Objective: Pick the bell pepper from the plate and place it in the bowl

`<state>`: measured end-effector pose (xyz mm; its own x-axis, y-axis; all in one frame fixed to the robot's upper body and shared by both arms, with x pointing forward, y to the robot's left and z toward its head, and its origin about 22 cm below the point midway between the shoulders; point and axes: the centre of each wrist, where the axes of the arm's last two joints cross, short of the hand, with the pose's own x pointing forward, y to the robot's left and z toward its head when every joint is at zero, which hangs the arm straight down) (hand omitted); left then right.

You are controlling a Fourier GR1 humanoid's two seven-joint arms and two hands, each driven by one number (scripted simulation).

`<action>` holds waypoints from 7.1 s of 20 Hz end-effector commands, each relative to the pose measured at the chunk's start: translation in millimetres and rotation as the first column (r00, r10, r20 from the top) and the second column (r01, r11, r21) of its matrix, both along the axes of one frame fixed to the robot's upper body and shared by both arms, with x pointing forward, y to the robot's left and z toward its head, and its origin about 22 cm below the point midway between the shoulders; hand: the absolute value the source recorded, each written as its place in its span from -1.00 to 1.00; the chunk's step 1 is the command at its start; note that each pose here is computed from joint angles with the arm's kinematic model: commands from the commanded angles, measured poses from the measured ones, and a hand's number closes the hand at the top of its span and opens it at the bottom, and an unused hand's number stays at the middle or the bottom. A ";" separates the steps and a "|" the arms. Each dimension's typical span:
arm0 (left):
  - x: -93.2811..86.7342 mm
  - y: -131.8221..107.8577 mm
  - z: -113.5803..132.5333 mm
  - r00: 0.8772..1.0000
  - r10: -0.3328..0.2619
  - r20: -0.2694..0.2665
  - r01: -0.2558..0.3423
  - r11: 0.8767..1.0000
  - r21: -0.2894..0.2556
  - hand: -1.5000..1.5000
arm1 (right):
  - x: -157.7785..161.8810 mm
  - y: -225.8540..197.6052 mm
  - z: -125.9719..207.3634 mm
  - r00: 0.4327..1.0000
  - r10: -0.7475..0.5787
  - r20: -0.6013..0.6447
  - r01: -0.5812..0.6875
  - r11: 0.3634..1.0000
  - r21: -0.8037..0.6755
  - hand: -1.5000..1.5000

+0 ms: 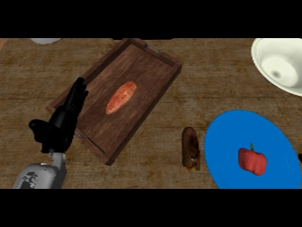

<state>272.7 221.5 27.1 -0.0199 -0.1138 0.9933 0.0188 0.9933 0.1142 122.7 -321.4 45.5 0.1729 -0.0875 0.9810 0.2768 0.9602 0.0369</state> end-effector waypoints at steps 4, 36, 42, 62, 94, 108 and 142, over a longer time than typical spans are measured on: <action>-6.5 -11.4 4.3 1.000 0.000 0.021 0.000 1.000 0.009 0.00 | 1.5 9.3 5.1 0.998 -0.023 0.061 0.018 0.997 0.075 -1.00; -7.5 7.9 -3.0 1.000 -0.002 0.008 0.002 1.000 -0.003 0.00 | 66.5 45.2 -80.1 0.996 0.033 -0.084 -0.031 0.999 0.031 -1.00; -6.6 -4.2 10.2 1.000 -0.015 -0.005 0.015 1.000 0.000 0.00 | 54.7 49.0 -92.1 0.985 0.170 -0.004 -0.169 0.975 -0.141 1.00; -5.4 -5.1 1.9 1.000 -0.015 0.010 0.015 1.000 -0.002 0.00 | 91.3 -67.2 20.5 0.378 0.915 0.142 -0.751 0.393 -0.531 1.00; -3.6 6.2 -2.9 1.000 -0.030 0.001 0.030 1.000 -0.006 0.00 | 154.9 -64.6 218.4 0.697 0.682 0.224 -0.206 0.489 -0.847 1.00; 11.1 -24.2 3.3 0.998 -0.053 0.017 0.053 0.999 -0.006 0.00 | 243.2 -118.1 153.6 0.824 0.556 0.106 -0.115 0.348 -0.931 1.00; 9.1 -19.2 7.6 0.998 -0.060 0.030 0.060 0.998 -0.003 0.00 | 234.3 -195.3 140.1 0.793 0.535 0.293 -0.321 0.774 -0.546 -1.00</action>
<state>282.1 197.5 34.6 -0.0561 -0.1027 0.9931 0.0842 0.9907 0.1072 372.0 -496.3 174.1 -0.3107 0.4983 0.8094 -0.0224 0.8475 -0.5303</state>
